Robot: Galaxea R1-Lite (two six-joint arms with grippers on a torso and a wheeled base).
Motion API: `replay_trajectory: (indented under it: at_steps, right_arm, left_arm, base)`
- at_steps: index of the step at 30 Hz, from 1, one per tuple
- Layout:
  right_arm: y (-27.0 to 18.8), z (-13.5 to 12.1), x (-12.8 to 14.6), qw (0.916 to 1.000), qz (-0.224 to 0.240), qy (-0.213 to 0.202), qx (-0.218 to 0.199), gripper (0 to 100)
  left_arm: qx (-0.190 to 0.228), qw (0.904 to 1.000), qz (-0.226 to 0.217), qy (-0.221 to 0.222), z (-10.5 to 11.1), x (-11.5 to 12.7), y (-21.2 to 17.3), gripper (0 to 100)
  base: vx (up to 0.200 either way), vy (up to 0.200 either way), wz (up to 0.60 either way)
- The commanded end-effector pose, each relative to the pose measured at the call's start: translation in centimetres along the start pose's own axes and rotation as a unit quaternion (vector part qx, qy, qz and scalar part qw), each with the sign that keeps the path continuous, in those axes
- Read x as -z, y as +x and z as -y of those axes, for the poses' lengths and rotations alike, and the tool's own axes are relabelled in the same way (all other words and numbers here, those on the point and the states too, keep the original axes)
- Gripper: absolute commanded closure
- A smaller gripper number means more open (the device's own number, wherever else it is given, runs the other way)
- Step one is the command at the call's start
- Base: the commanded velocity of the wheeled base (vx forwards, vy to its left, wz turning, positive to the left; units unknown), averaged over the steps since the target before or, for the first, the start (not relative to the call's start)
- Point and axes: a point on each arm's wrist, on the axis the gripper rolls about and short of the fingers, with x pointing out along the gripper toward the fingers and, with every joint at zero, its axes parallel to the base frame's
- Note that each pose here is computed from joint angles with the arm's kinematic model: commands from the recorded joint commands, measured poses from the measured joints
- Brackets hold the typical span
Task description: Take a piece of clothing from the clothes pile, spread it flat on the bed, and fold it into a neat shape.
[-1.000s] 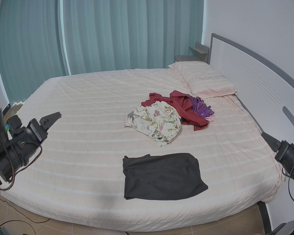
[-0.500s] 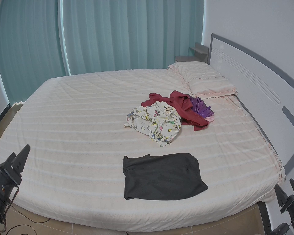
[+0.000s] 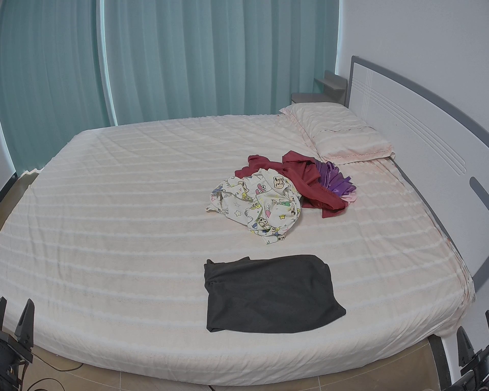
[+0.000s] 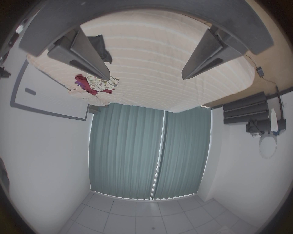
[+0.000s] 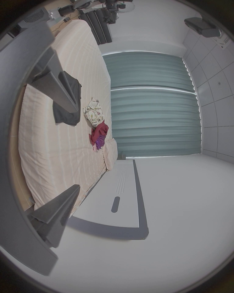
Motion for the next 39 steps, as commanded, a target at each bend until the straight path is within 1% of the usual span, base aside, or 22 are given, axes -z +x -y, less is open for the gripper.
replay_trajectory:
  at_steps: [1,3,4,7,10,12,13,14,15,17,19,22,25,27,30,31,33,34,35,36,37,39]
  right_arm:
    - [-0.3,0.0,0.3,0.9999,0.014,-0.003,-0.006,0]
    - [-0.3,0.0,0.3,0.9999,0.014,-0.003,-0.005,0]
    - [-0.3,0.0,0.3,0.9999,0.013,-0.003,-0.003,0]
    - [-0.3,0.0,0.3,0.9999,0.011,-0.002,-0.002,0]
    - [-0.3,0.0,0.2,0.9999,0.012,-0.002,0.001,0]
    - [-0.3,0.0,0.3,0.9999,0.010,-0.002,0.002,0]
    - [-0.2,0.0,0.2,1.0000,0.008,-0.002,0.002,0]
    - [-0.2,0.0,0.2,1.0000,0.003,-0.003,0.003,0]
    - [-0.2,0.0,0.2,1.0000,0.003,-0.003,0.003,0]
    - [0.2,0.0,0.1,0.9997,-0.020,-0.003,0.012,0]
    - [0.3,-0.1,0.1,0.9995,-0.027,-0.002,0.019,0]
    - [0.3,-0.1,0.1,0.9994,-0.028,0.001,0.022,0]
    - [0.3,-0.1,0.1,0.9993,-0.027,0.008,0.023,0]
    - [0.3,-0.1,0.1,0.9992,-0.028,0.008,0.027,0]
    - [0.3,-0.1,0.1,0.9991,-0.028,0.008,0.030,0]
    - [0.4,-0.1,0.1,0.9985,-0.035,0.008,0.040,0]
    - [0.7,-0.2,0.0,0.9947,-0.055,0.005,0.087,0]
    - [0.7,-0.3,0.0,0.9926,-0.058,-0.001,0.107,0]
    - [0.6,-0.5,0.3,0.9919,-0.059,-0.016,0.112,0]
    - [0.5,-0.7,0.4,0.9943,-0.050,-0.033,0.088,0]
    - [0.5,-0.8,0.5,0.9957,-0.045,-0.037,0.072,0]
    - [0.4,-0.8,0.5,0.9959,-0.037,-0.035,0.075,0]
  left_arm:
    - [-0.020,0.9987,0.039,0.026,-0.7,1.5,-1.6,0]
    - [-0.025,0.9977,0.046,0.042,-0.8,1.8,-1.8,0]
    - [-0.031,0.9965,0.050,0.059,-0.9,2.4,-2.0,0]
    - [-0.041,0.9960,0.047,0.064,-0.9,2.9,-1.9,0]
    - [-0.053,0.9952,0.031,0.077,-0.9,3.9,-2.0,0]
    - [-0.033,0.9955,0.028,0.085,-0.9,4.5,-2.4,0]
    - [-0.001,0.9957,0.024,0.090,-0.8,4.7,-2.5,0]
    - [0.011,0.9957,0.026,0.088,-0.8,4.7,-2.5,0]
    - [0.011,0.9957,0.026,0.088,-0.8,4.7,-2.5,0]
    - [0.021,0.9956,0.027,0.087,-0.7,4.7,-2.5,0]
    - [0.041,0.9953,0.025,0.084,-0.6,4.7,-2.5,0]
    - [0.069,0.9958,0.020,0.058,-0.5,4.8,-2.5,0]
    - [0.084,0.9943,-0.013,0.065,-0.5,5.4,-2.5,0]
    - [0.097,0.9927,-0.007,0.072,-0.5,5.3,-2.5,0]
    - [0.105,0.9914,-0.007,0.078,-0.4,5.3,-2.5,0]
    - [0.108,0.9911,-0.008,0.077,-0.4,5.3,-2.5,0]
    - [0.108,0.9911,-0.008,0.077,-0.4,5.3,-2.5,0]
    - [0.108,0.9911,-0.008,0.076,-0.4,5.3,-2.5,0]
    - [0.108,0.9913,-0.008,0.075,-0.4,5.3,-2.5,0]
    - [0.108,0.9913,-0.009,0.076,-0.4,5.3,-2.5,0]
    - [0.108,0.9913,-0.009,0.075,-0.4,5.3,-2.5,0]
    - [0.108,0.9912,-0.009,0.076,-0.4,5.3,-2.5,0]
  base:
    - [0.000,0.000,0.00]
    - [0.000,0.000,0.00]
    - [0.000,0.000,0.00]
    - [0.000,0.000,0.00]
    - [0.000,0.000,0.00]
    - [0.000,0.000,0.00]
    - [0.000,0.000,0.00]
    - [0.000,0.000,0.00]
    - [0.000,0.000,0.00]
    - [0.000,0.000,0.00]
    - [0.000,0.000,0.00]
    - [0.000,0.000,0.00]
    - [0.000,0.000,0.00]
    - [0.000,0.000,0.00]
    - [0.000,0.000,0.00]
    - [0.000,0.000,0.00]
    - [0.000,0.000,0.00]
    - [0.000,0.000,0.00]
    - [0.000,0.000,0.00]
    - [0.000,0.000,0.00]
    - [0.000,0.000,0.00]
    - [0.000,0.000,0.00]
